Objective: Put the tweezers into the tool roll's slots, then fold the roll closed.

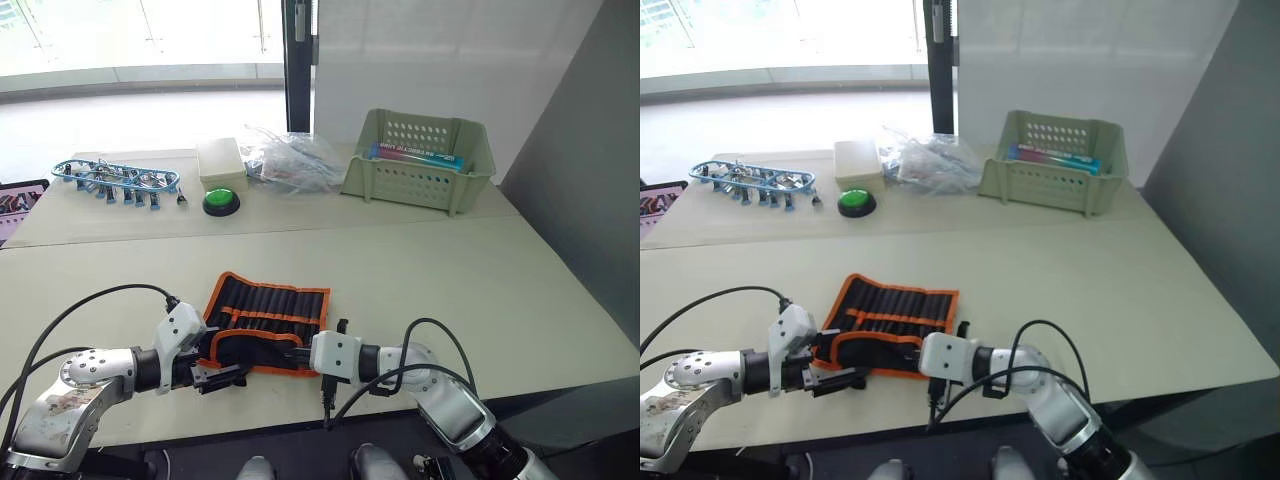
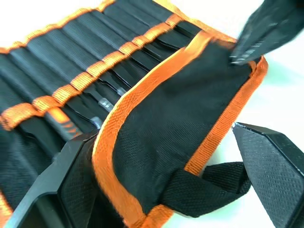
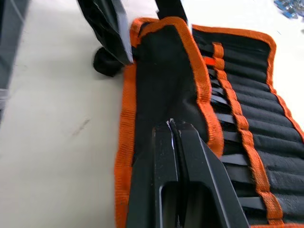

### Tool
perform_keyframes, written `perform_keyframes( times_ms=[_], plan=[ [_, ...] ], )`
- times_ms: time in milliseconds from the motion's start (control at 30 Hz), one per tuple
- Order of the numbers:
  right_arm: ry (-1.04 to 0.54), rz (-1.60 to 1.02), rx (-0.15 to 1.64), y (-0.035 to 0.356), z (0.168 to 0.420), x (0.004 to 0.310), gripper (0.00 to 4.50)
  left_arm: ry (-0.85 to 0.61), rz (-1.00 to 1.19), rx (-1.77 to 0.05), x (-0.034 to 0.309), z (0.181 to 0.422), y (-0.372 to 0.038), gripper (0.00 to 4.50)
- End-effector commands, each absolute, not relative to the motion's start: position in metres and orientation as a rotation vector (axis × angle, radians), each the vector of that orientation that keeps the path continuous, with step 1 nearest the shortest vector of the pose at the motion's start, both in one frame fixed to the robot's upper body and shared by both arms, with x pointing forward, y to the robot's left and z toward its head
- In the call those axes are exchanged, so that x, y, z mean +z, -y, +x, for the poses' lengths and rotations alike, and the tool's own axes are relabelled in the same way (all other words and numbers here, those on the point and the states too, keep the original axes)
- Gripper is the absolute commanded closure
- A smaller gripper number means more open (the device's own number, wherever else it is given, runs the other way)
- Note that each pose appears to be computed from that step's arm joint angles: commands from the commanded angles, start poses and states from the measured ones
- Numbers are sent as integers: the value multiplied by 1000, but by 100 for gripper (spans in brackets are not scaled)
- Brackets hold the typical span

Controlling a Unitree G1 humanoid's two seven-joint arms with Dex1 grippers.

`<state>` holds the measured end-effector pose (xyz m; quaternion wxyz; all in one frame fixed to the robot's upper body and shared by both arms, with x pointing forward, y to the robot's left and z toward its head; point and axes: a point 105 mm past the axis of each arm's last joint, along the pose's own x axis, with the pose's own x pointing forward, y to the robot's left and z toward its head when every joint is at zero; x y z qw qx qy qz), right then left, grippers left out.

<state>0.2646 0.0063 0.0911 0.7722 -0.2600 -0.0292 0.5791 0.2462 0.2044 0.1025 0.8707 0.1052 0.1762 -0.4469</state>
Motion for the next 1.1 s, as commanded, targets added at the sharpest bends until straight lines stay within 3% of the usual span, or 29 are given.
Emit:
perform_keyframes(
  times_ms=[33, 233, 467, 700, 867, 1100],
  plan=[
    [28, -558, 1210, -2, 275, 90, 450, -313, 254, -936, 120, 240, -213, 2],
    [-42, -579, 1224, 0, 273, 75, 450, -278, 235, -898, 129, 243, -225, 2],
    [-66, -591, 1202, 5, 276, 71, 450, -221, 130, -942, 141, 241, -217, 222],
    [-72, -586, 1215, 3, 271, 72, 450, -194, 115, -896, 108, 252, -198, 447],
    [-76, -589, 1217, 4, 270, 72, 450, -215, 176, -832, 89, 263, -200, 447],
    [5, -547, 1231, -2, 269, 92, 450, -261, 178, -833, 64, 256, -195, 447]
  ],
)
